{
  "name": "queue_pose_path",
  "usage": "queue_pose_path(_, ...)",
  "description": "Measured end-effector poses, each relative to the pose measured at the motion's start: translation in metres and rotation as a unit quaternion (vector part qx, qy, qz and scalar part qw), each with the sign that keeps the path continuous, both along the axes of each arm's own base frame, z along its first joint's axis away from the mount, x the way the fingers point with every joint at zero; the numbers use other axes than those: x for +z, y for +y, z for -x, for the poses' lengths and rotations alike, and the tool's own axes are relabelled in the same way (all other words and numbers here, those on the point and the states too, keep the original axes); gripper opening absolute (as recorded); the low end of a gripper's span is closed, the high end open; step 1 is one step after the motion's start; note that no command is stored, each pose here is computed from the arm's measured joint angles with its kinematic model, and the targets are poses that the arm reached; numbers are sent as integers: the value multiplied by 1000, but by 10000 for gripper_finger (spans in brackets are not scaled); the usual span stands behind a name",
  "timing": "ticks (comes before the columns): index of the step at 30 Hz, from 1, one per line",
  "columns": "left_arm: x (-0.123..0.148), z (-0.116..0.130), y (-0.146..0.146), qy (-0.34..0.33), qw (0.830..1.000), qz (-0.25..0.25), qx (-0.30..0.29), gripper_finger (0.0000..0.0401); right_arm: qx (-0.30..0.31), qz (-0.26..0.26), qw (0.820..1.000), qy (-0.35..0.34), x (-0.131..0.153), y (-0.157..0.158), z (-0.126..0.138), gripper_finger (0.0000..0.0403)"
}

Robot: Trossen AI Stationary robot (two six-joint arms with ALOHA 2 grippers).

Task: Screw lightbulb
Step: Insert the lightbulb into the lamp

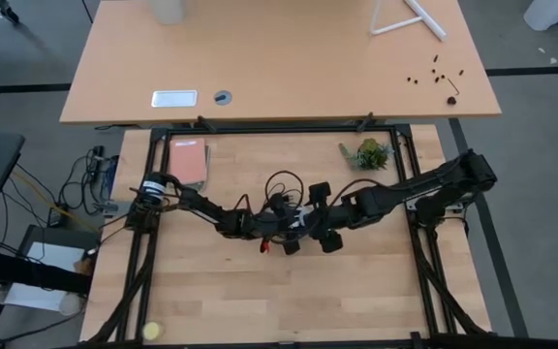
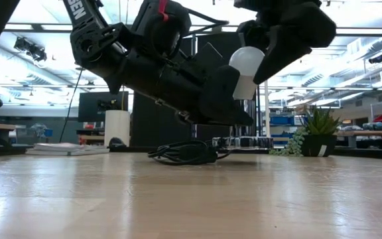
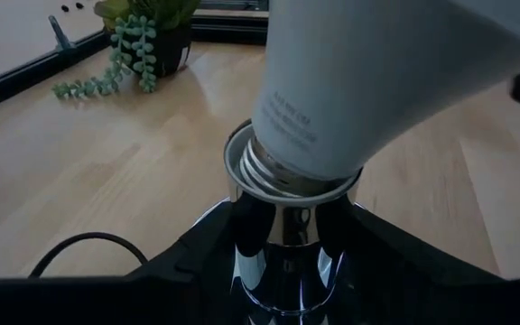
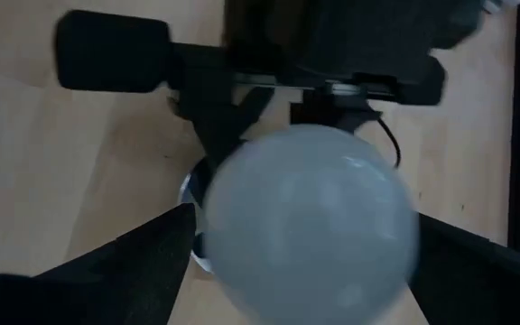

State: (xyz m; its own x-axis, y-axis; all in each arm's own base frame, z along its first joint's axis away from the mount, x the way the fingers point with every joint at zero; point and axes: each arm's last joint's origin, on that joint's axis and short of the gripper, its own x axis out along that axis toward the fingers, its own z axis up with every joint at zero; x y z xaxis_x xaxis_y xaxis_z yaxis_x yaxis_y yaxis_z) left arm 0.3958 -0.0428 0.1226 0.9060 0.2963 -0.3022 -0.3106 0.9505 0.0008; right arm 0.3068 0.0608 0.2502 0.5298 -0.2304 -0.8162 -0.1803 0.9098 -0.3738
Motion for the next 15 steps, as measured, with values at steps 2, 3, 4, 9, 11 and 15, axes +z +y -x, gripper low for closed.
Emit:
queue_pose_path(2,-1,0,0,1,1000,5,2,185,-4,-3,1000,-12,2,-2,-2,368)
queue_pose_path(3,-1,0,0,1,1000,6,2,185,-5,-3,1000,-14,2,-2,-3,368)
queue_pose_path(4,-1,0,0,1,1000,7,3,185,-5,-4,1000,-16,2,-3,-3,368)
queue_pose_path(9,-1,0,0,2,1000,7,3,185,-2,-1,1000,-22,3,-6,-5,368)
queue_pose_path(11,-1,0,0,2,1000,7,3,185,-4,-1,1000,-21,3,-7,-5,368)
queue_pose_path(15,-1,0,0,4,1000,4,0,185,9,-11,1000,-16,3,-9,-5,355)
